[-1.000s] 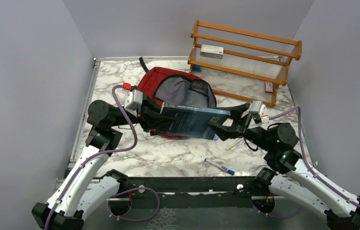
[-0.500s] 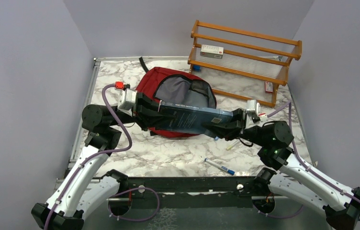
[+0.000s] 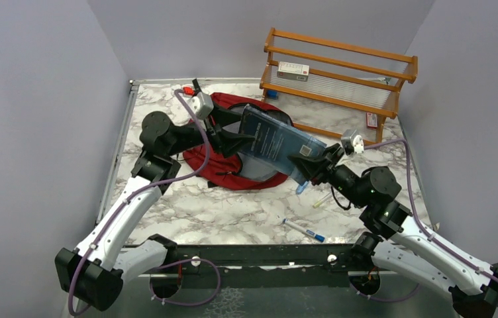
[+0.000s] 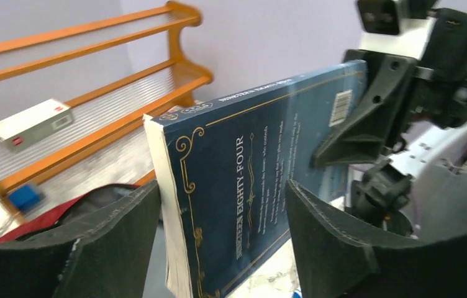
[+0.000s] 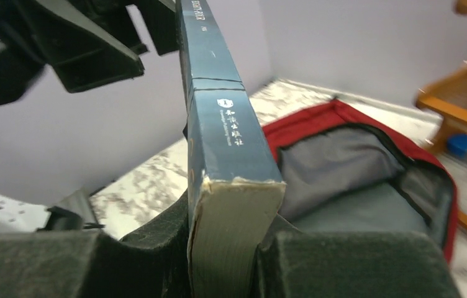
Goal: Pack the student bag
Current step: Pick up the book from the center of the board.
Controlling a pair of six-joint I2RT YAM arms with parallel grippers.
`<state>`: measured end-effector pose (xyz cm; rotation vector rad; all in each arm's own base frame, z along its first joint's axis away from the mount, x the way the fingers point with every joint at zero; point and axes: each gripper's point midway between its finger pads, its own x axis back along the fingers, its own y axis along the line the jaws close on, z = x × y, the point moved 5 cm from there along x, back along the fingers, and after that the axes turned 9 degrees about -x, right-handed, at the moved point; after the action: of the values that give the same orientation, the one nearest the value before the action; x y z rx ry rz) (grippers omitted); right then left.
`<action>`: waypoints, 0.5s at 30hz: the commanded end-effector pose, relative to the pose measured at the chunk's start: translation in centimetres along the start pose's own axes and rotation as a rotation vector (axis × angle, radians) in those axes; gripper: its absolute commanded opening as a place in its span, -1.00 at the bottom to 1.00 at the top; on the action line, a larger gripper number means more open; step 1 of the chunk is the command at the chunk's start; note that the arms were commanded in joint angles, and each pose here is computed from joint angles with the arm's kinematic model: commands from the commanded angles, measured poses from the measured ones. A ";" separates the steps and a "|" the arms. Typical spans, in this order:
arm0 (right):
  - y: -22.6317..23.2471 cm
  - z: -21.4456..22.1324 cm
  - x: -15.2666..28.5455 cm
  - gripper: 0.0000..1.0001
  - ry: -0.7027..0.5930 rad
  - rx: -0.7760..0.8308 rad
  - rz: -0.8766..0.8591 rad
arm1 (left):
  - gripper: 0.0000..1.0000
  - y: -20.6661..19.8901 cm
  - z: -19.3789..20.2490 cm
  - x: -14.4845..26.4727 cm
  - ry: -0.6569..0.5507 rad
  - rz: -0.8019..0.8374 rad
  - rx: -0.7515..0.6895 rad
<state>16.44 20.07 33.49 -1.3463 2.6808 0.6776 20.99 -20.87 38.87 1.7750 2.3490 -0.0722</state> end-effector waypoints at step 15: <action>-10.0 -0.9 0.3 -0.99 0.065 0.009 0.679 | 0.81 10.7 9.4 -2.2 0.469 -0.425 -0.004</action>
<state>22.62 15.24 27.22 -0.4972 3.2439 0.4779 31.18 -21.32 33.63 1.4719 2.8561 0.1625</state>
